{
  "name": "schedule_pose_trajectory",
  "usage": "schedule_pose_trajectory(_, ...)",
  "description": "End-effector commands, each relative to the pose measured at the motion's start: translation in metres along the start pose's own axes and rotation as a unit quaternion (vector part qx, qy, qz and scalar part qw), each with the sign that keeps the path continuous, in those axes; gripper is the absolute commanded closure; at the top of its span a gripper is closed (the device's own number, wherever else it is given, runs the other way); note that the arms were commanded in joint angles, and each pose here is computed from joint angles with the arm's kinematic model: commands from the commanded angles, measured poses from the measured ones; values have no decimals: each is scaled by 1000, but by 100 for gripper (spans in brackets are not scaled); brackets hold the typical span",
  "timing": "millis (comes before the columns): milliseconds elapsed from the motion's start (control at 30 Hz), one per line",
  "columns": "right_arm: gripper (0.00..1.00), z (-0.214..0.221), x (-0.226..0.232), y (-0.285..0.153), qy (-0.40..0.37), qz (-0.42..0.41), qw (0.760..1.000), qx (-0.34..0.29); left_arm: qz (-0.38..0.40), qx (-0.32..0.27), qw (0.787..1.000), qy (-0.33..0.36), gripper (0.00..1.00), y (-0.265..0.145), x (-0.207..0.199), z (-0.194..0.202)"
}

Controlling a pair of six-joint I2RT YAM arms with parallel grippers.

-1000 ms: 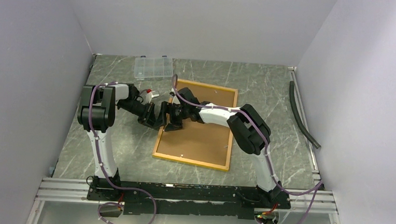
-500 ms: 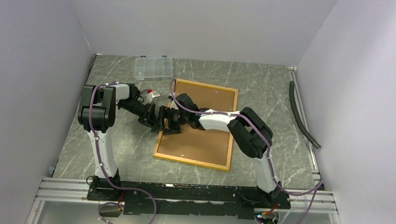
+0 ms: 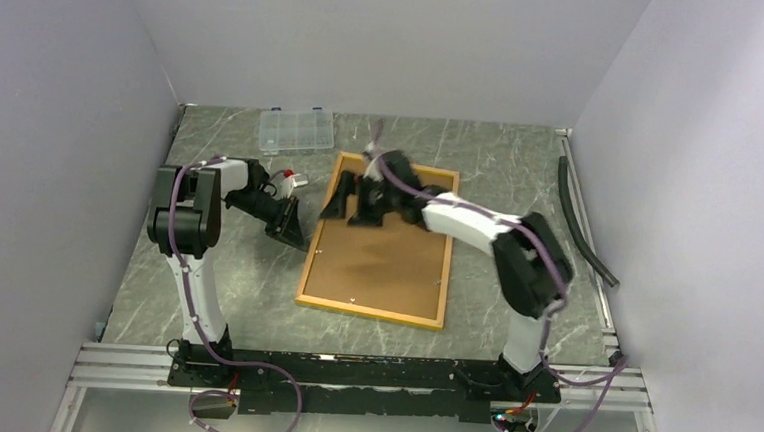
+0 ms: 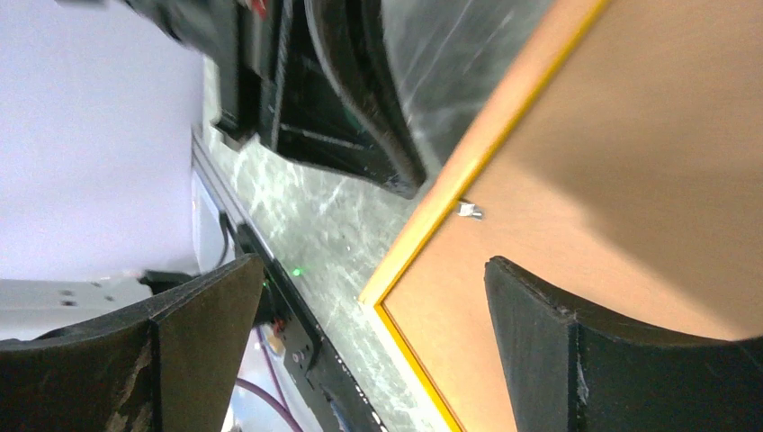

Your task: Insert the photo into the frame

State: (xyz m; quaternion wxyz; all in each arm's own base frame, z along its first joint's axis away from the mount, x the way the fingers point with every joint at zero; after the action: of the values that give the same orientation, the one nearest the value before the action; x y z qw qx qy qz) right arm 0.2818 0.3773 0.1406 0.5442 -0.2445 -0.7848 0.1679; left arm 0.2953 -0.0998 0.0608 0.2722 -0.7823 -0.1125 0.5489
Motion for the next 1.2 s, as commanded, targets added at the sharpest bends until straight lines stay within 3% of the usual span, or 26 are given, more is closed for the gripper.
schedule_pose_trajectory(0, 0, -74, -40, -98, -2, 126, 979, -158, -26, -8, 997, 70, 85, -18, -18, -9)
schedule_pose_trajectory(133, 0, -89, -123, -164, 68, 281, 928, -233, -72, 30, 992, 102, 85, -7, -14, 4)
schedule_pose_trajectory(267, 0, -93, -183, -196, 119, 339, 898, -253, -97, 62, 987, 116, 86, 2, -12, 13)
schedule_pose_trajectory(500, 0, -94, -205, -174, 155, 272, 924, -220, -122, 91, 980, 126, 87, 10, -7, 24)
schedule_pose_trajectory(833, 0, -113, -203, -148, 174, 189, 946, -197, -85, 137, 974, 161, 87, 49, -28, 29)
schedule_pose_trajectory(967, 0, -124, -205, -160, 164, 251, 931, -208, -49, 160, 971, 173, 86, 67, -50, 30)
schedule_pose_trajectory(1067, 0, -122, -192, -184, 141, 314, 909, -235, -28, 148, 974, 167, 86, 62, -63, 28)
schedule_pose_trajectory(1167, 1, -107, -169, -195, 132, 316, 904, -257, -16, 114, 982, 151, 86, 46, -72, 20)
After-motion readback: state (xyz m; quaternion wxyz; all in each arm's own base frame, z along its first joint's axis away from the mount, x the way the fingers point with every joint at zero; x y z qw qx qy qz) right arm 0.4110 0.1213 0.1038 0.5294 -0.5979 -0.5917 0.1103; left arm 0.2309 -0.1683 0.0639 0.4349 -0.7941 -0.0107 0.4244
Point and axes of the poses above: each gripper's point midway between its finger pads, its own y axis out along the fingers, its own x axis along the line the jaws close on, z = x × y, the point moved 5 cm from there along -y, back along the fingers, and after that the axes turned 2 degrees about y, right-handed, at the moved point
